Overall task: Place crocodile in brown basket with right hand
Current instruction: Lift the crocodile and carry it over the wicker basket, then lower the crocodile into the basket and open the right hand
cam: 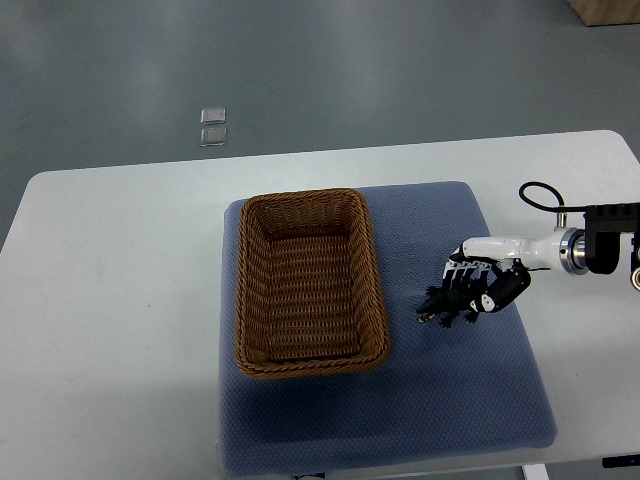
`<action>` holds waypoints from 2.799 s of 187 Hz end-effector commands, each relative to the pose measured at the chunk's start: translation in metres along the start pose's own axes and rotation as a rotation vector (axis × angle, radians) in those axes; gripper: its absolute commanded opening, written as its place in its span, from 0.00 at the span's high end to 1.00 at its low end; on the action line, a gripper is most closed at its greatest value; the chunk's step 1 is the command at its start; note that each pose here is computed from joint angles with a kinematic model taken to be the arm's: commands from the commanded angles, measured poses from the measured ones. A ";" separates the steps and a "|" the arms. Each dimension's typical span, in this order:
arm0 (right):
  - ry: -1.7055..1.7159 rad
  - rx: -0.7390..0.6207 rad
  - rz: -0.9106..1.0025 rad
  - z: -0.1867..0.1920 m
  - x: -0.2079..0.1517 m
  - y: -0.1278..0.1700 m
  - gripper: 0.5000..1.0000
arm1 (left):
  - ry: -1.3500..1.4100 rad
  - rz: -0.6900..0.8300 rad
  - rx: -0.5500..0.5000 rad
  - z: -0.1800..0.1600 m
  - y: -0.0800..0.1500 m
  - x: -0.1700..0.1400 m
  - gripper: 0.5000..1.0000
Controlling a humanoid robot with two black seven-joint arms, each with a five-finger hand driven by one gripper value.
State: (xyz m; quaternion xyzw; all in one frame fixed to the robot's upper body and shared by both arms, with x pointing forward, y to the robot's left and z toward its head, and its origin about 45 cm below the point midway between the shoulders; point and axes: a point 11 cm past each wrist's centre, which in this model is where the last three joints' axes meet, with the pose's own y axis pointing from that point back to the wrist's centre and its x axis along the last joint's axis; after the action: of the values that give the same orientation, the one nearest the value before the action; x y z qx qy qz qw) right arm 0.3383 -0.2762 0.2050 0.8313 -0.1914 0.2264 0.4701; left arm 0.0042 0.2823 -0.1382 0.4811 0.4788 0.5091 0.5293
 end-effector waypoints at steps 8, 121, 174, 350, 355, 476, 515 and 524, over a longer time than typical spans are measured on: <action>0.010 -0.001 0.020 -0.001 0.014 0.007 1.00 | 0.000 0.000 0.000 0.000 0.000 0.000 0.00; 0.071 0.080 0.151 -0.048 0.092 0.035 1.00 | -0.001 -0.005 0.000 0.000 0.000 -0.001 0.00; 0.067 0.238 0.155 -0.106 0.099 -0.002 1.00 | 0.000 -0.005 0.000 0.000 0.000 -0.001 0.00; -0.028 0.278 0.040 -0.150 0.039 -0.118 1.00 | -0.001 -0.011 0.000 0.000 0.000 -0.003 0.00; -0.026 0.275 0.036 -0.149 0.036 -0.120 1.00 | -0.001 -0.009 0.000 0.000 0.000 -0.002 0.00; -0.044 0.261 0.019 -0.142 0.024 -0.127 0.51 | 0.000 -0.008 0.000 0.000 0.000 -0.002 0.00; -0.046 0.262 0.014 -0.142 0.025 -0.126 0.35 | -0.001 -0.008 0.000 0.000 0.000 -0.002 0.00; -0.046 0.260 0.016 -0.141 0.026 -0.126 0.34 | 0.000 -0.008 0.000 0.000 0.000 -0.002 0.00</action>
State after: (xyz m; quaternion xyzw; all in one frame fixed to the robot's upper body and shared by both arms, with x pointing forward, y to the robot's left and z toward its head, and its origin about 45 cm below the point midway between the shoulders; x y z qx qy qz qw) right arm 0.3975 -0.0937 0.1955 0.8893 -0.1762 0.2339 0.3513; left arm 0.0041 0.2807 -0.1382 0.4795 0.4804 0.5067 0.5315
